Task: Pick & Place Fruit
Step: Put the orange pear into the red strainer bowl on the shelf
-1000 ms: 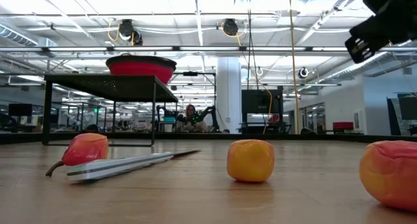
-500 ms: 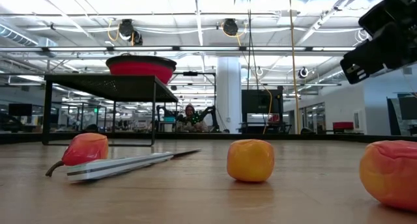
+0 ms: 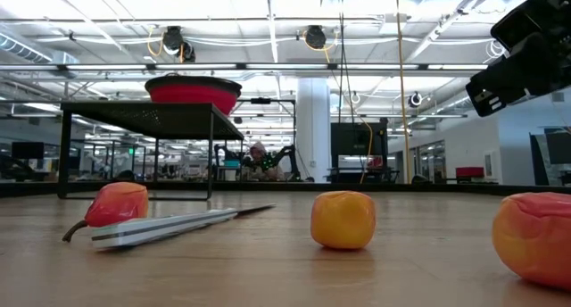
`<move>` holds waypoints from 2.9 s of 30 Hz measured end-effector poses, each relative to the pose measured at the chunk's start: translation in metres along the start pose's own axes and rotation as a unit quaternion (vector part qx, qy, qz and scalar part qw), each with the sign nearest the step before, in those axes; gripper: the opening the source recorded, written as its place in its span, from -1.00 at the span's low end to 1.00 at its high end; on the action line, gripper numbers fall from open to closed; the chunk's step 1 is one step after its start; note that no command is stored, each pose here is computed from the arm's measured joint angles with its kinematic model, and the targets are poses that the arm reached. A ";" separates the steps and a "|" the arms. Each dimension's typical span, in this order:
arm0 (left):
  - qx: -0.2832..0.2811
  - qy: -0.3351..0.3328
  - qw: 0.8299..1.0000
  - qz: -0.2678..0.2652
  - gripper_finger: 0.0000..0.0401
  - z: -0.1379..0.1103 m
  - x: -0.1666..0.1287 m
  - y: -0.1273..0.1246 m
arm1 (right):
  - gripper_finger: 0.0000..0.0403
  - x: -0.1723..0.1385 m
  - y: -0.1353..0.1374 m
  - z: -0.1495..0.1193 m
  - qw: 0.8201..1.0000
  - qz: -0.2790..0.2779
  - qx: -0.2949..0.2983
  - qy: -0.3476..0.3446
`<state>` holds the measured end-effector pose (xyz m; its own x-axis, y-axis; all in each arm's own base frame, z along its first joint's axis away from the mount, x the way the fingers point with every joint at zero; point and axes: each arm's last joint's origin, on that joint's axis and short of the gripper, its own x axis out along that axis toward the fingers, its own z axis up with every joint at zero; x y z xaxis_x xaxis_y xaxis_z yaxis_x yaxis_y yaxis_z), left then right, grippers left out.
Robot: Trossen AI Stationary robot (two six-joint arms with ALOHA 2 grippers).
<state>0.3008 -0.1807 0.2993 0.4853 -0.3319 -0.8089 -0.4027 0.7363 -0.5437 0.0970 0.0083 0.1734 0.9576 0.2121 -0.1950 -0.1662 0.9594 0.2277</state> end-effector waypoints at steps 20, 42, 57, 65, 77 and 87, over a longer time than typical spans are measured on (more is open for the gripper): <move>0.225 0.069 0.962 0.136 -0.51 -0.010 0.081 0.022 | -0.98 0.000 0.000 0.000 1.000 0.000 -0.006 0.001; 0.645 0.176 0.733 0.128 -0.42 0.012 0.083 0.047 | -0.98 0.000 0.000 0.000 0.998 0.001 -0.056 0.001; 0.758 0.194 0.619 0.066 0.10 0.015 0.098 0.067 | -0.98 0.000 0.000 0.000 0.999 0.001 -0.053 0.000; 0.810 0.179 0.557 0.050 0.06 0.010 0.108 0.072 | -0.98 0.000 0.000 0.000 0.999 0.001 -0.052 0.000; 0.822 0.191 0.536 0.023 0.07 0.000 0.115 0.071 | -0.98 0.000 0.000 0.000 0.999 0.000 -0.052 0.000; 0.832 0.193 0.519 0.037 0.07 0.000 0.130 0.074 | -0.98 0.000 0.000 0.000 0.999 -0.001 -0.052 0.000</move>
<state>0.3339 -0.1695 0.1538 0.1944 -0.1234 -0.9731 0.9744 0.1385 0.1771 0.0970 0.0082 0.1734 0.9583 0.2092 -0.1947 -0.1870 0.9742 0.1262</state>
